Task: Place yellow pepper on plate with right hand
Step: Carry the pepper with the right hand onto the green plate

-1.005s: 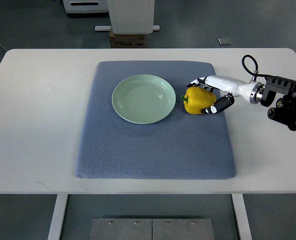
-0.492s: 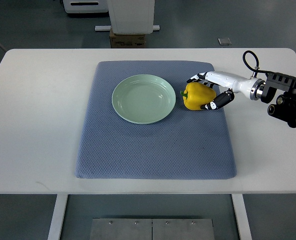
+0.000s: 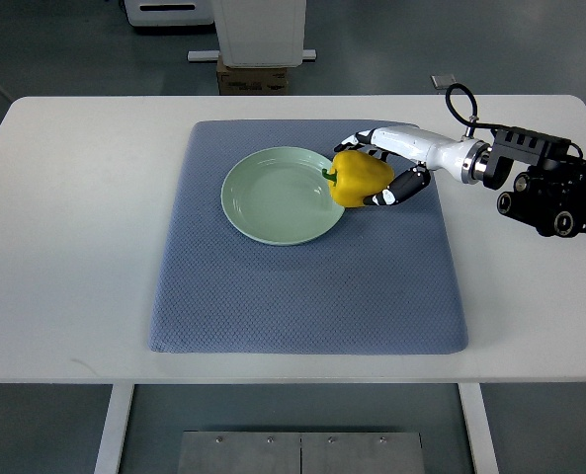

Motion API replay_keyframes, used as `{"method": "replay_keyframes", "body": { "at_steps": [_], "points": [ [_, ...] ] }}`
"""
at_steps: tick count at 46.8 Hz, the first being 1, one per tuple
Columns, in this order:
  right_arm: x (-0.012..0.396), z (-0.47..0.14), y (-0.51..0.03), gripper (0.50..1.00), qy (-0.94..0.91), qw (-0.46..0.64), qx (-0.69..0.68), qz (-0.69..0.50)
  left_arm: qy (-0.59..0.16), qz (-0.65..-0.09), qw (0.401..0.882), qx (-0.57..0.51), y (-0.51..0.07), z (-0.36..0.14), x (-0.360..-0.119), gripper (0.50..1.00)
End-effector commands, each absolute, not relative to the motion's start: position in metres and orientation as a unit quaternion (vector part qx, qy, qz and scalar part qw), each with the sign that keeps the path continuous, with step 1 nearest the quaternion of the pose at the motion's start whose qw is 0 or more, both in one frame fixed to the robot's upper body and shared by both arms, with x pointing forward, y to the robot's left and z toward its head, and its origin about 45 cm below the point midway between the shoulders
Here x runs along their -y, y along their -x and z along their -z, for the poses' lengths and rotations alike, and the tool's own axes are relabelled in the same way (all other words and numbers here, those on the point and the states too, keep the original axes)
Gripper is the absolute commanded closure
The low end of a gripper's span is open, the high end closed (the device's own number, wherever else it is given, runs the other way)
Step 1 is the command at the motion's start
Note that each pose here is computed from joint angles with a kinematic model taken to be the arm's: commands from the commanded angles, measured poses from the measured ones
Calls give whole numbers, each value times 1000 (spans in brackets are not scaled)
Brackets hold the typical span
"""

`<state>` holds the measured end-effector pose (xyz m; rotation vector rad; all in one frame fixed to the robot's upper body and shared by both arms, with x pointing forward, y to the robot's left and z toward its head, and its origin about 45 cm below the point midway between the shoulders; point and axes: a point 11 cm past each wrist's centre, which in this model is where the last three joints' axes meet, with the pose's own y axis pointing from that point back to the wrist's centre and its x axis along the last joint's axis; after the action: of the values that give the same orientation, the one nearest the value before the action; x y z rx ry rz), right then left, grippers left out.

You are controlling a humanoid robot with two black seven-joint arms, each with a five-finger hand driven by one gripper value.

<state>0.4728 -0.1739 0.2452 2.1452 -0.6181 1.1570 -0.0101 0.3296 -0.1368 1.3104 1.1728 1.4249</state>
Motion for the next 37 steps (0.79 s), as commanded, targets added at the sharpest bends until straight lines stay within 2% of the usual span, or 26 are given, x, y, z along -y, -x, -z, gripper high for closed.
{"method": "replay_keyframes", "body": {
  "at_steps": [1, 23, 37],
  "points": [
    [164, -244, -472, 1000, -814, 305, 229, -438, -524, -570, 425, -469, 10, 137, -330, 500],
    [116, -243, -470, 1000, -826, 279, 224, -436, -524, -570, 425, -469, 10, 137, -330, 500],
    [104, -238, -468, 1000, -828, 275, 224, -434, -524, -570, 425, -469, 10, 137, -330, 500]
  ]
}}
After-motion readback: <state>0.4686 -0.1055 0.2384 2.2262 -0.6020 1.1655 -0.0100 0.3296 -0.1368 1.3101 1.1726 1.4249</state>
